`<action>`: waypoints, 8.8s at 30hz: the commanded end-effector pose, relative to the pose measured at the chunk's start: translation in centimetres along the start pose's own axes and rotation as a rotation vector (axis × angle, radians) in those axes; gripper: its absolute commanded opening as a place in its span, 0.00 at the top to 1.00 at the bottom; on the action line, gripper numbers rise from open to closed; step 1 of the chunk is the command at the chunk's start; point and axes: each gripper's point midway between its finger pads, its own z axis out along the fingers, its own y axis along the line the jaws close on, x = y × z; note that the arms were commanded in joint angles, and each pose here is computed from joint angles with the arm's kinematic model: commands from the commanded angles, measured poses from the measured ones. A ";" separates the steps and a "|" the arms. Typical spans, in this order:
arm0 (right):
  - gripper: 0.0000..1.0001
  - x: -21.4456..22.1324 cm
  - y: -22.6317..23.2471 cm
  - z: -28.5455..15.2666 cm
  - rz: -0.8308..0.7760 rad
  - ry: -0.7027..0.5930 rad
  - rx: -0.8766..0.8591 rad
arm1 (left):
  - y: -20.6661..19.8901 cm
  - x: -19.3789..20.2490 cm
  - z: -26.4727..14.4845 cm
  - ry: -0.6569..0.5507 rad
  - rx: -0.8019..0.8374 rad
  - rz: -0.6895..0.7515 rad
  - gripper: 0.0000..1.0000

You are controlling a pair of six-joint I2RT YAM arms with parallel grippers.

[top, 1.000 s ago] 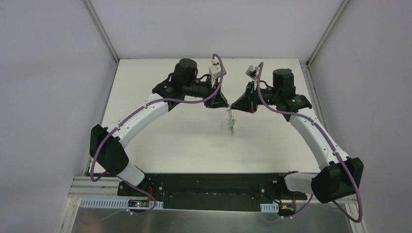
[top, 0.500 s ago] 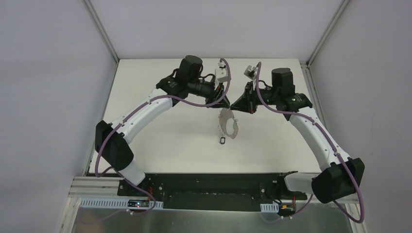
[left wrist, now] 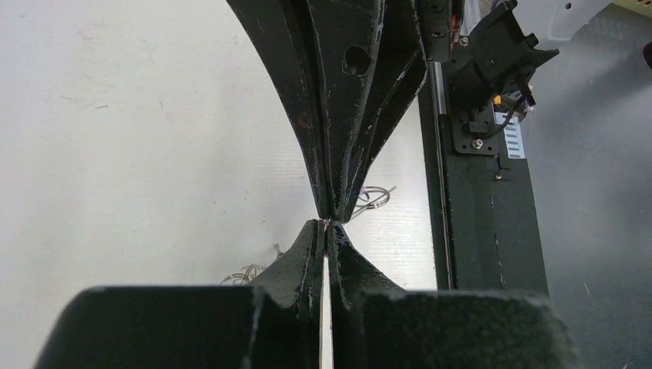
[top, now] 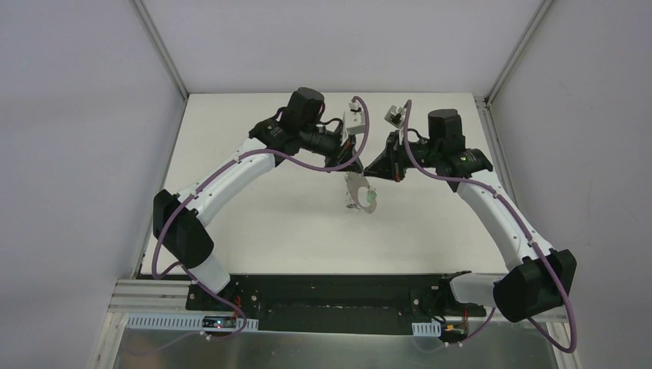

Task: Put the keys on the keyring

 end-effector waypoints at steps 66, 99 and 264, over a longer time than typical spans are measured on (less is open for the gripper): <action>0.98 3.4 -3.3 1.2 -0.114 -0.025 0.105 | 3.5 -3.7 -3.4 -0.249 -0.427 -0.267 1.00; 1.00 2.8 -2.9 0.9 -0.102 -0.041 0.116 | 4.8 -1.0 -2.5 -0.052 -0.574 -0.203 1.00; 1.00 0.2 2.4 -1.8 -0.256 0.077 0.047 | -4.2 -1.3 0.4 -0.086 0.052 0.158 0.75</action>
